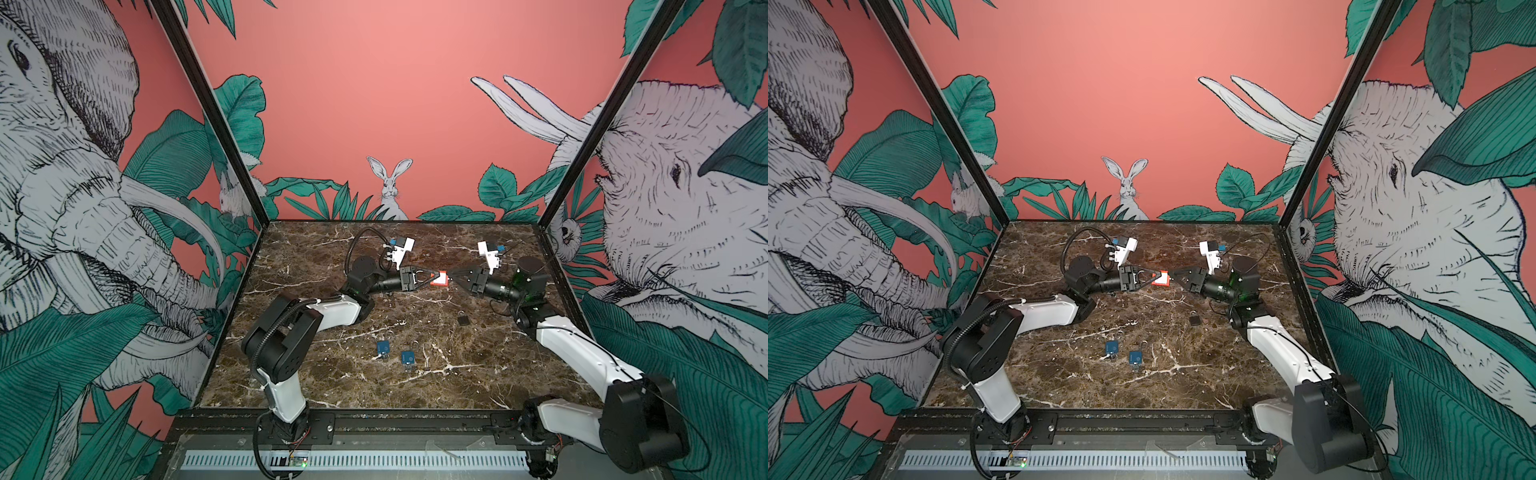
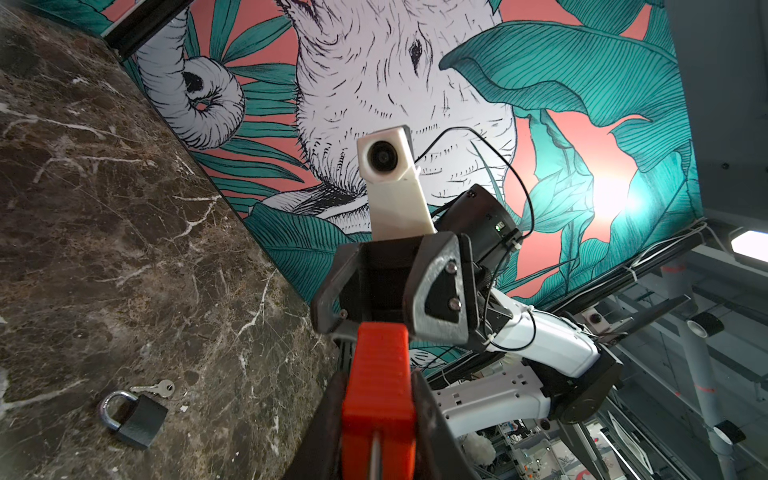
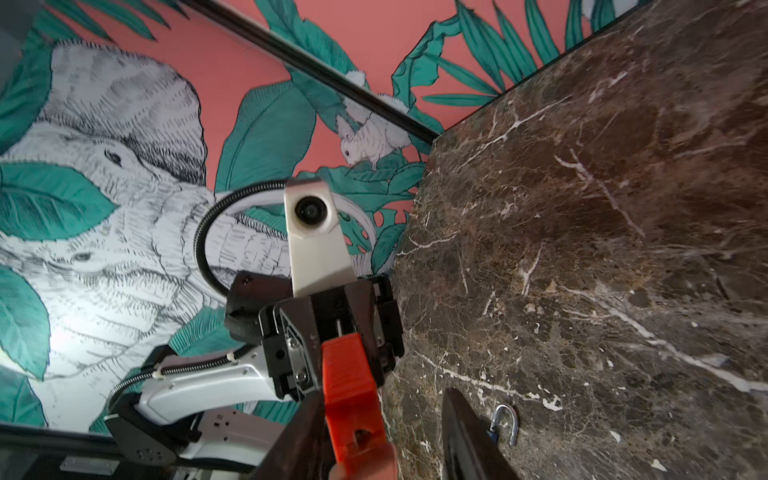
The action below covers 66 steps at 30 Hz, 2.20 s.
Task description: Lock with the key
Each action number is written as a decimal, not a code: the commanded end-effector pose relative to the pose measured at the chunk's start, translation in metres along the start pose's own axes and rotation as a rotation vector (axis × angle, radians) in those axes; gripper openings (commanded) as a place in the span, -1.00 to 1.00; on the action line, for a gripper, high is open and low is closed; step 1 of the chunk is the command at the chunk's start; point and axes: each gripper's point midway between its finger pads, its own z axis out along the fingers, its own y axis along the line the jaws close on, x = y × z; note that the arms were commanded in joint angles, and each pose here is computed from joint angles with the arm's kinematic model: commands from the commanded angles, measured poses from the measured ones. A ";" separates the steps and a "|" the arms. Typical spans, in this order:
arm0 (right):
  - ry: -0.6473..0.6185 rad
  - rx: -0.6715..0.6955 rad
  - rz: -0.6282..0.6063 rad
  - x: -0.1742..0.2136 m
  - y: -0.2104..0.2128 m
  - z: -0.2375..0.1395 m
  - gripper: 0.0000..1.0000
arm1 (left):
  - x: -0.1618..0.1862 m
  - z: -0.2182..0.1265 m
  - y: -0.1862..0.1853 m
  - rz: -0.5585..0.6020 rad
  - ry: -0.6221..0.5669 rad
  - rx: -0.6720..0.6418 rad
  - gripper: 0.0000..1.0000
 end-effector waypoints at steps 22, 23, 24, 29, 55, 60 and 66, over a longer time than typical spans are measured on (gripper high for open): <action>0.010 -0.094 0.332 0.010 0.019 -0.018 -0.20 | -0.004 -0.005 -0.019 0.100 0.000 0.041 -1.00; 0.011 -0.091 0.335 0.011 0.017 -0.018 -0.21 | -0.005 -0.004 -0.018 0.099 -0.001 0.040 -1.00; 0.013 -0.089 0.337 0.012 0.016 -0.018 -0.22 | -0.005 -0.004 -0.018 0.098 -0.001 0.040 -1.00; 0.014 -0.075 0.346 0.018 0.009 -0.018 -0.33 | -0.006 -0.004 -0.018 0.098 0.001 0.037 -1.00; 0.076 -0.108 0.229 0.030 0.013 -0.003 -0.92 | -0.005 -0.003 -0.022 0.070 0.018 0.046 -1.00; 0.079 -0.131 0.099 0.028 0.019 -0.002 -1.00 | -0.005 -0.003 -0.028 0.038 0.027 0.074 -1.00; 0.039 -0.148 -0.056 0.023 0.027 -0.005 -1.00 | -0.007 -0.002 -0.036 -0.013 0.036 0.111 -1.00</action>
